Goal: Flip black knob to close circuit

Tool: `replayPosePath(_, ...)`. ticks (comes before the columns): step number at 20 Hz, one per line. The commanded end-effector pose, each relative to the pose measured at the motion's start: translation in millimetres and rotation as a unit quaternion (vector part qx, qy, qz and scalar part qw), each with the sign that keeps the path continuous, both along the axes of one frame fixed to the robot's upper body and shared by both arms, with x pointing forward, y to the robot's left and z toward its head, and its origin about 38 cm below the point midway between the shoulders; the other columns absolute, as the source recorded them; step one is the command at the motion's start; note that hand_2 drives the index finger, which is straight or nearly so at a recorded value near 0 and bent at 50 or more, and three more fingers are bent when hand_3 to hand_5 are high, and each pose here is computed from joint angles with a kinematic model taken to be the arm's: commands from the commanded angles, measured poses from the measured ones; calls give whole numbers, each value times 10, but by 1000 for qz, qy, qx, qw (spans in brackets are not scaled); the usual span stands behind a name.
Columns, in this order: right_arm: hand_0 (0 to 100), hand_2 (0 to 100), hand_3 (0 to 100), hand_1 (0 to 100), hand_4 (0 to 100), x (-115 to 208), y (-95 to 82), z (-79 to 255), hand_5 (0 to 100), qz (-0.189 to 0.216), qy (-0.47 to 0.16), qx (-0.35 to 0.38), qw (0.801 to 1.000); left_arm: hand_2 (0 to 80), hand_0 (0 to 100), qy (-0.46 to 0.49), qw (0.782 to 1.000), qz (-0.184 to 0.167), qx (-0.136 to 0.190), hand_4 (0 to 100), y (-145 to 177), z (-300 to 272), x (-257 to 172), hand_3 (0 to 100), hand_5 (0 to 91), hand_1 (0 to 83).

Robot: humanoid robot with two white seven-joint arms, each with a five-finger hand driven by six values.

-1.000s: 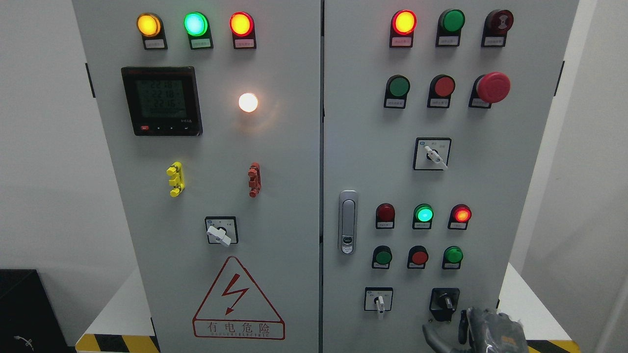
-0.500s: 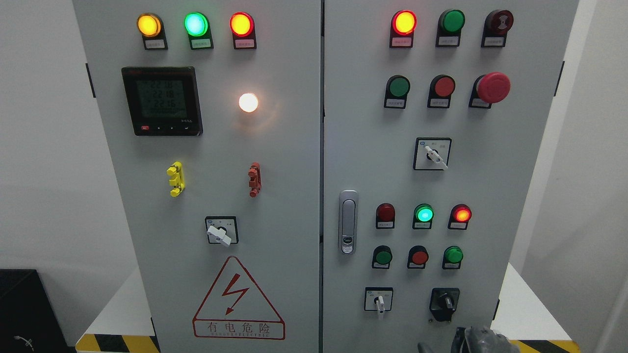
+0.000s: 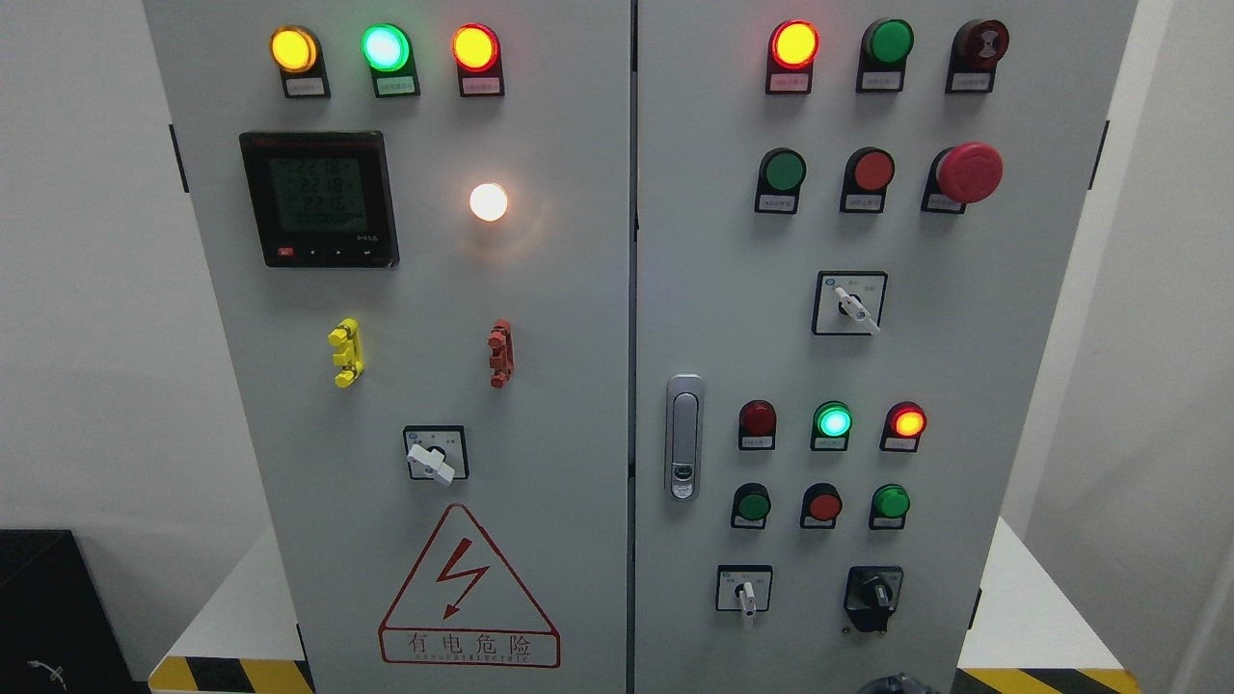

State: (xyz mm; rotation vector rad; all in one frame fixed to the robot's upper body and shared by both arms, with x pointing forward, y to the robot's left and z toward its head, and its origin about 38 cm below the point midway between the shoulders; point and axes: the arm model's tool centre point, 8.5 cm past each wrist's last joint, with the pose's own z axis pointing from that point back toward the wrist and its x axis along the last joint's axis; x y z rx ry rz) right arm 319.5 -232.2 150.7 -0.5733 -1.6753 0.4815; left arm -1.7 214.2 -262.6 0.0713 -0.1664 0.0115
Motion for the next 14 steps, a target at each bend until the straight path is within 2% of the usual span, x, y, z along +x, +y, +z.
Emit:
replayPosePath(1, 0, 145, 287, 84, 222, -278, -3, -114, 111, 24, -4, 153, 988, 0, 0, 11, 1000, -21, 0, 0, -7, 3, -72, 0, 0, 0)
replayPosePath(5, 0, 46, 138, 68, 69, -359, 35, -229, 0, 50, 0, 196, 979, 0, 0, 10, 1000, -21, 0, 0, -7, 3, -70, 0, 0, 0)
replayPosePath(7, 0, 0, 78, 71, 0, -357, 57, -278, 0, 67, 1, 220, 973, 0, 0, 11, 1000, -22, 0, 0, -7, 3, -71, 0, 0, 0)
replayPosePath(10, 0, 0, 0, 63, 0, -355, 43, -352, 0, 91, 4, 268, 959, 0, 0, 11, 1000, -22, 0, 0, -7, 3, -71, 0, 0, 0)
replayPosePath(14, 0, 0, 0, 56, 0, -345, -6, -490, 0, 99, 8, 274, 957, 0, 0, 10, 1000, -21, 0, 0, -7, 3, -70, 0, 0, 0)
